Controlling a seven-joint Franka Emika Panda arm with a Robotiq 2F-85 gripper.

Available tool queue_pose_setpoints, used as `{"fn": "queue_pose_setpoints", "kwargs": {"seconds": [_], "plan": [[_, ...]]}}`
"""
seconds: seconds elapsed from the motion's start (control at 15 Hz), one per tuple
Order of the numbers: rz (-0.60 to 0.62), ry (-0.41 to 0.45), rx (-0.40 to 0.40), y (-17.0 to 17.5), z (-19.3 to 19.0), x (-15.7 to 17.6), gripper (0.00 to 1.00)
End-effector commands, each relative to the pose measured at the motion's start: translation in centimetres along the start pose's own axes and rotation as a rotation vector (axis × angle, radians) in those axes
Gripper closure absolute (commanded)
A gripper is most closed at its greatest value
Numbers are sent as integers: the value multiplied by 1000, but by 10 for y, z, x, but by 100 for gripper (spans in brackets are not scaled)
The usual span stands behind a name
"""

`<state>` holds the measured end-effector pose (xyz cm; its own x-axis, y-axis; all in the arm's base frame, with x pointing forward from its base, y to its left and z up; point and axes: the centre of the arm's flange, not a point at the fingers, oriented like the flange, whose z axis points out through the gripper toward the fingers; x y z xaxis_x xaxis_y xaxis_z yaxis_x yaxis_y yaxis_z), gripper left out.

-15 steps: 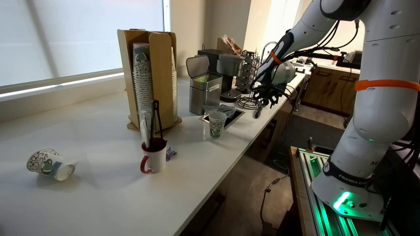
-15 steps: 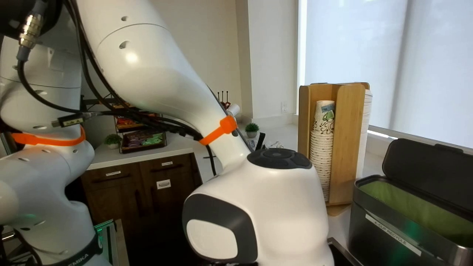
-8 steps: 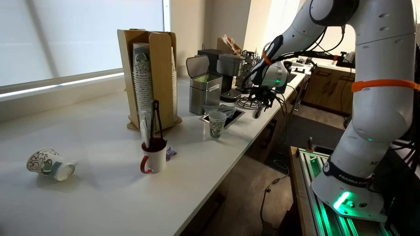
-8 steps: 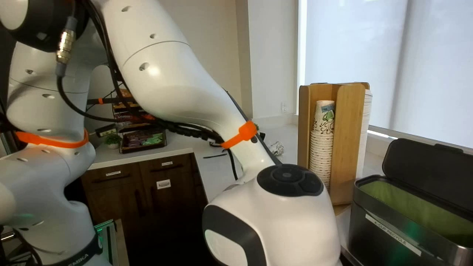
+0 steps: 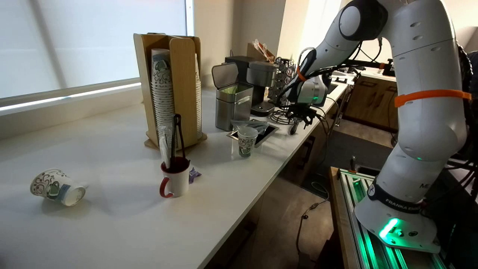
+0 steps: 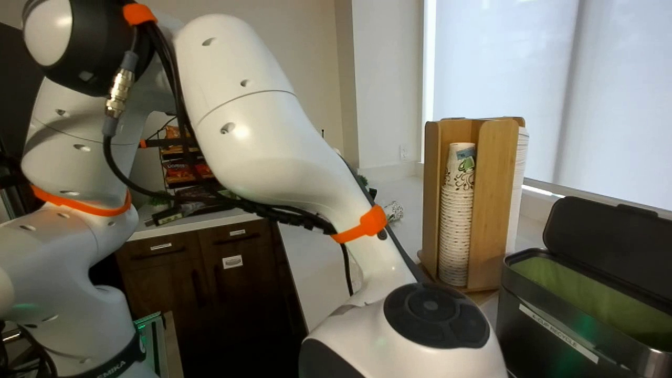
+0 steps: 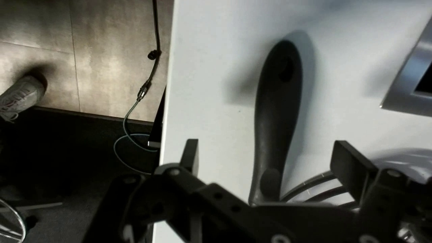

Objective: Put the black spoon on top of the wooden coffee cup holder.

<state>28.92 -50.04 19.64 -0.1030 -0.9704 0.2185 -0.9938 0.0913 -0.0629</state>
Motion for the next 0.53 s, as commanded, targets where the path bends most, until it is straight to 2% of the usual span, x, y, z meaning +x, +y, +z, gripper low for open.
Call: {"fn": "queue_pose_setpoints", "kwargs": {"seconds": [0.0, 0.27, 0.47], "plan": [[6, 39, -5, 4, 21, 14, 26], [15, 54, 5, 0, 23, 20, 56], [24, 66, 1, 1, 8, 25, 81]]}}
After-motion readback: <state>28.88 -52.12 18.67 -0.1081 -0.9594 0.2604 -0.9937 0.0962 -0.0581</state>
